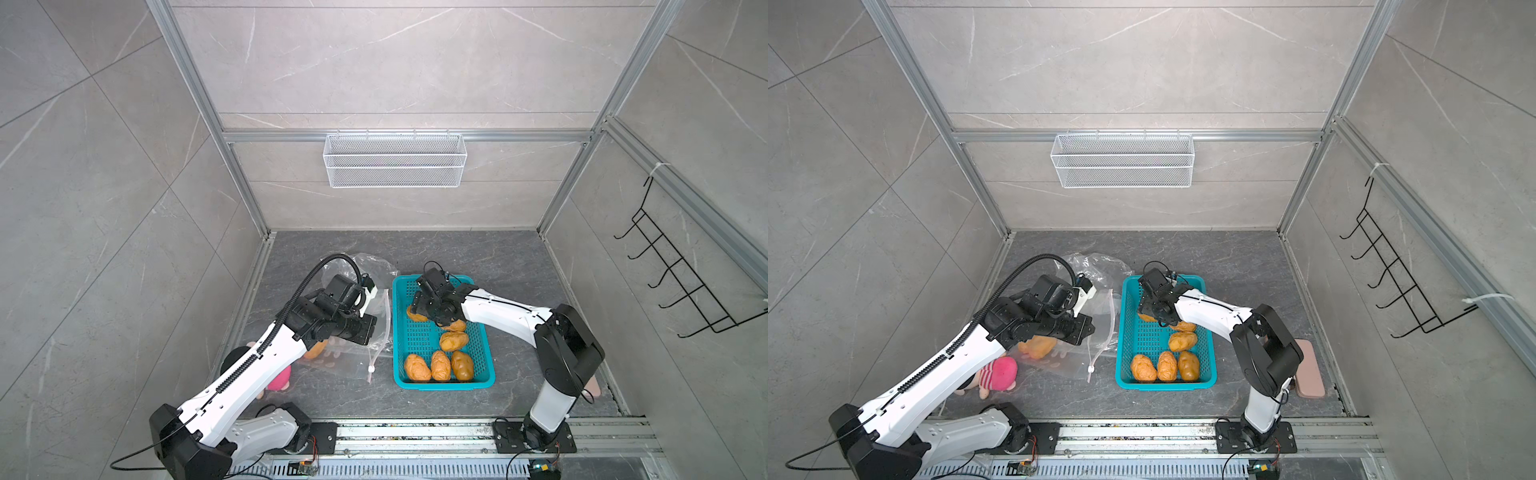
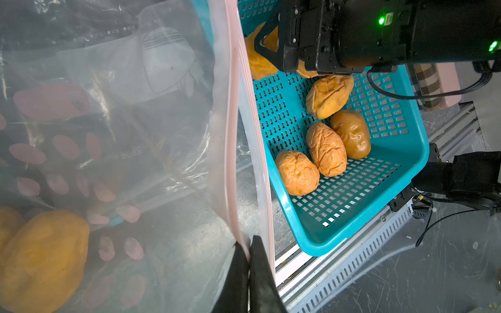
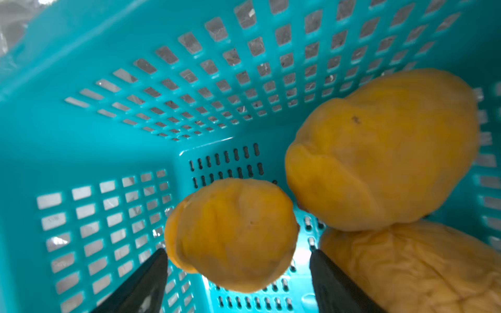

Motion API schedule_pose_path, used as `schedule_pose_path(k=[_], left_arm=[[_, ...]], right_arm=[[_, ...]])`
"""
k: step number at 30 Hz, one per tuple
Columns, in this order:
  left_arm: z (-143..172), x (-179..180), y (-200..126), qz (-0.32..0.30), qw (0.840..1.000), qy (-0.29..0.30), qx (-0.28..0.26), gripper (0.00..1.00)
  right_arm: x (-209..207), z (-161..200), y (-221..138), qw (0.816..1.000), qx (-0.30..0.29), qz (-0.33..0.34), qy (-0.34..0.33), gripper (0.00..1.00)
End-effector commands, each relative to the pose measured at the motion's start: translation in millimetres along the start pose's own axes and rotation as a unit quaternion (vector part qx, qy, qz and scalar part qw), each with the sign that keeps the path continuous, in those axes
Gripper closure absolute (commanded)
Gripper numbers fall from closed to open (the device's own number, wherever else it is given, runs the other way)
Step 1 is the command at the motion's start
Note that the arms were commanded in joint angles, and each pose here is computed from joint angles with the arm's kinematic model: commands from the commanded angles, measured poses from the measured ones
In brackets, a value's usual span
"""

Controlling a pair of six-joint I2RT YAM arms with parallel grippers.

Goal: Put the potatoes into a zipper bag and zip it
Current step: Pick up the potato from the basket.

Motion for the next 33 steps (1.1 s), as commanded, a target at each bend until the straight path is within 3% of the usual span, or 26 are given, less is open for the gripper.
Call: schedule_pose_path(k=[1, 13, 19, 28, 33], left_arm=[[-5, -3, -5, 0.007, 1.0, 0.009, -0.02, 1.0], [-3, -4, -9, 0.009, 1.0, 0.011, -0.021, 1.0], [-1, -3, -8, 0.008, 1.0, 0.011, -0.019, 1.0], [-1, -3, -8, 0.007, 1.0, 0.011, -0.02, 1.0], [-2, -3, -8, 0.007, 1.0, 0.011, -0.021, 1.0]], right_arm=[[5, -4, 5, 1.0, -0.001, 0.007, 0.03, 0.17], [9, 3, 30, 0.998, 0.021, 0.009, 0.052, 0.19], [11, 6, 31, 0.999, 0.03, -0.001, 0.045, 0.26], [12, -3, 5, 1.0, 0.0, -0.029, 0.011, 0.4], [12, -7, -24, 0.996, -0.037, -0.082, 0.004, 0.43]])
Point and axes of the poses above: each gripper's point midway between its finger pads, its own y axis out along the fingers, its own x axis along the line the jaws close on, z = x × y, the point moved 4 cm from there along -y, back along the fingers, and after that the axes turned 3 degrees about y, right-handed, at the moved point
